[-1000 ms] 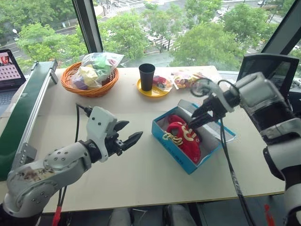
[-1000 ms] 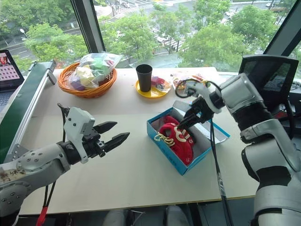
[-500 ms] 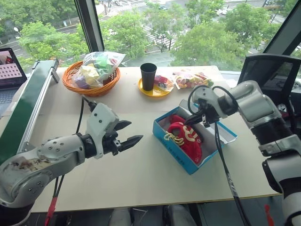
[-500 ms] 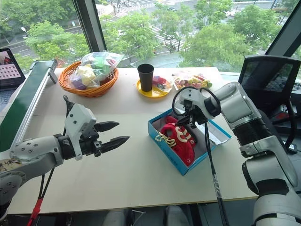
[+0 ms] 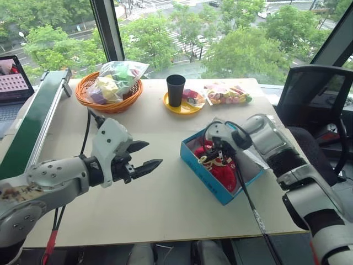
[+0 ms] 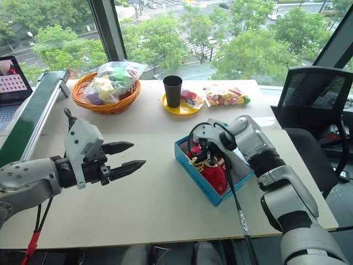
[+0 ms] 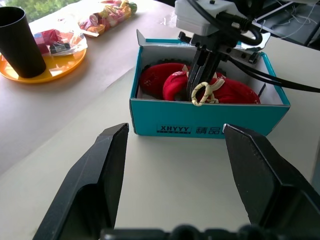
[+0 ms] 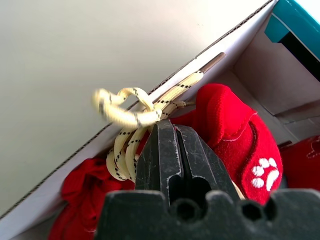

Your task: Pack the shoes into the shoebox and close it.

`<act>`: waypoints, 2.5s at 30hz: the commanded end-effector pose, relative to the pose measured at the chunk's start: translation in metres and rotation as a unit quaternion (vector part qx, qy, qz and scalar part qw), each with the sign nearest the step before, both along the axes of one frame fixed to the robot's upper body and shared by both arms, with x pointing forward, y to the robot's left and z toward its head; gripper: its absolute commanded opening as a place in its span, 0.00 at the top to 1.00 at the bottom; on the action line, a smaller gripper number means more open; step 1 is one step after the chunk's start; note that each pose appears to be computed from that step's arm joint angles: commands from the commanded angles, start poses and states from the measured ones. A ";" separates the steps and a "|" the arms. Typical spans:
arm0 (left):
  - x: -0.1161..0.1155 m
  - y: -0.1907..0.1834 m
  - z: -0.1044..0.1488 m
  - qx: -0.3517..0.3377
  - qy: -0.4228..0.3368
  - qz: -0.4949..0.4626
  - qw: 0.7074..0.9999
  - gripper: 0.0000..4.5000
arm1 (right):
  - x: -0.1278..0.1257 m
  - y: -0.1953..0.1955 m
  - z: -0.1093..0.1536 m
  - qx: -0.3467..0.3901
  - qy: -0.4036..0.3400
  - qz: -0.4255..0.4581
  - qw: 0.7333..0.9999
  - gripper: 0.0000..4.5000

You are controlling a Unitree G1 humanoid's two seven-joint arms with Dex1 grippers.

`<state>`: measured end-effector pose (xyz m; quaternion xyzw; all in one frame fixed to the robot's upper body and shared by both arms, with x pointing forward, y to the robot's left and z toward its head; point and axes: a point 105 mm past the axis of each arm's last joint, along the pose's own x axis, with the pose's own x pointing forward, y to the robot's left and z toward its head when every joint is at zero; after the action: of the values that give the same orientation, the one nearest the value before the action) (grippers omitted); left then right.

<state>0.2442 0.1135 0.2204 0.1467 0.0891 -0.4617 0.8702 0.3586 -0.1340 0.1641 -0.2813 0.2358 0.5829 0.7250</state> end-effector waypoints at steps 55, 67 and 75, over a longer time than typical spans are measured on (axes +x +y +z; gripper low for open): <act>0.021 -0.015 0.018 0.016 -0.019 -0.091 0.996 0.28 | 0.015 -0.168 -0.094 0.514 0.116 -0.539 0.658 1.00; 0.016 -0.010 0.014 0.019 -0.011 -0.081 0.996 0.28 | 0.017 -0.166 -0.010 0.591 0.089 -0.394 0.698 1.00; 0.015 -0.009 0.010 0.017 -0.012 -0.073 0.997 0.28 | -0.005 -0.143 0.036 0.618 0.098 -0.276 0.730 1.00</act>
<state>0.2615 0.1049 0.2218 0.1631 0.0984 -0.5233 0.8306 0.3615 -0.2860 0.1721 0.3727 -0.0060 0.3518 0.8587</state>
